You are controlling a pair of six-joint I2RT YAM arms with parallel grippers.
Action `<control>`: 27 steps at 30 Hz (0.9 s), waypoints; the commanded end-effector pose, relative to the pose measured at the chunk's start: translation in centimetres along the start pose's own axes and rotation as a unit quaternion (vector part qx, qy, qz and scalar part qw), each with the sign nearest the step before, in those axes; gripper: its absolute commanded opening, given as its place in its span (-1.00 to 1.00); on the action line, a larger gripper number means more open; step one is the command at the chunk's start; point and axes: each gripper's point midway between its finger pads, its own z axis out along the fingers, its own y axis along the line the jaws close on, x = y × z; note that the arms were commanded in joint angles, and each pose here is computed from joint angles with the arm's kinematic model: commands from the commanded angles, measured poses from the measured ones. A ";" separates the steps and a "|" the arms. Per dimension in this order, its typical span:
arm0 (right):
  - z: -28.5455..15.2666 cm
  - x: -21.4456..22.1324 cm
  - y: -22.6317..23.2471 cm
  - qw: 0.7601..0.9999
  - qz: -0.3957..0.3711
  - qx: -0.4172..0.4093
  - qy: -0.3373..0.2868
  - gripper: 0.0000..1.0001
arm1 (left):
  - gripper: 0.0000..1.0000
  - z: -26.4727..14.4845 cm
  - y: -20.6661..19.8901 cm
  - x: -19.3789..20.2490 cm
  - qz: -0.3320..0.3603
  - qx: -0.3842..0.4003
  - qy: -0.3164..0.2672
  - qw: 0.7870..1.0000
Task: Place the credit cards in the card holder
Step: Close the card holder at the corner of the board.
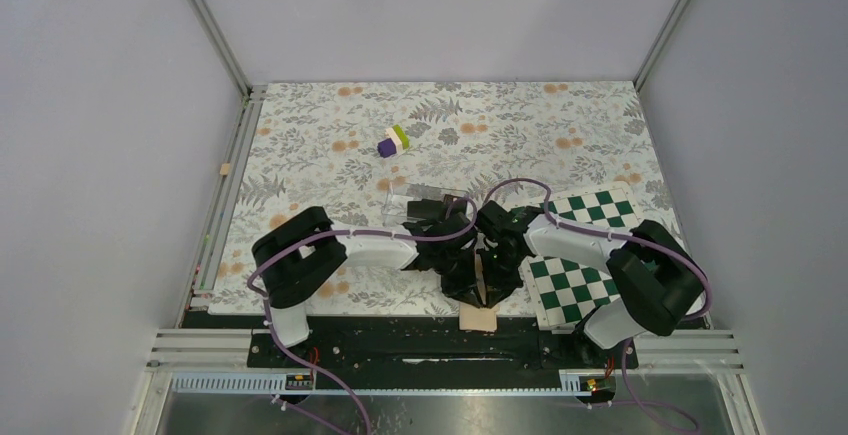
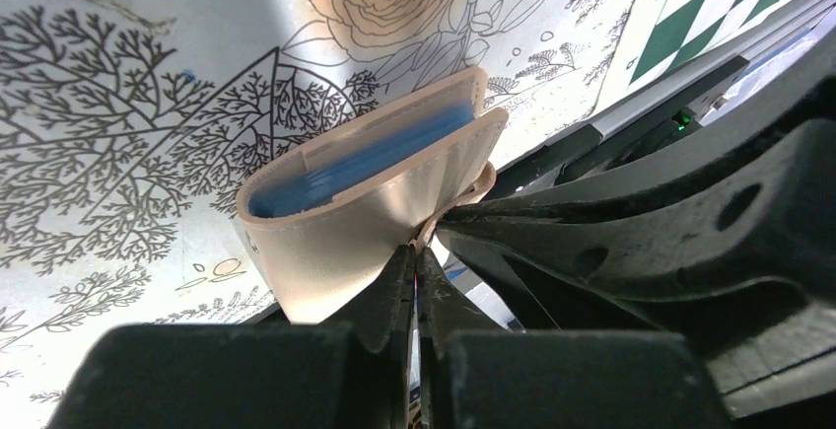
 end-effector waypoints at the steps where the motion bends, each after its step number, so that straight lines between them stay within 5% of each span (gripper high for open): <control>1: 2.8 0.1 -3.1 0.997 -0.014 0.075 -0.018 -1.00 | -1.00 3.4 7.3 0.8 -0.006 -0.132 -0.026 0.991; 14: -3.6 -2.2 1.9 0.980 -0.034 -0.085 -0.179 -1.00 | -1.00 0.4 0.4 -1.0 0.097 0.014 -0.085 0.992; 27: -3.9 -2.4 1.6 0.977 -0.011 -0.112 -0.181 -1.00 | -1.00 -2.3 -2.6 -1.0 0.122 0.062 -0.110 0.984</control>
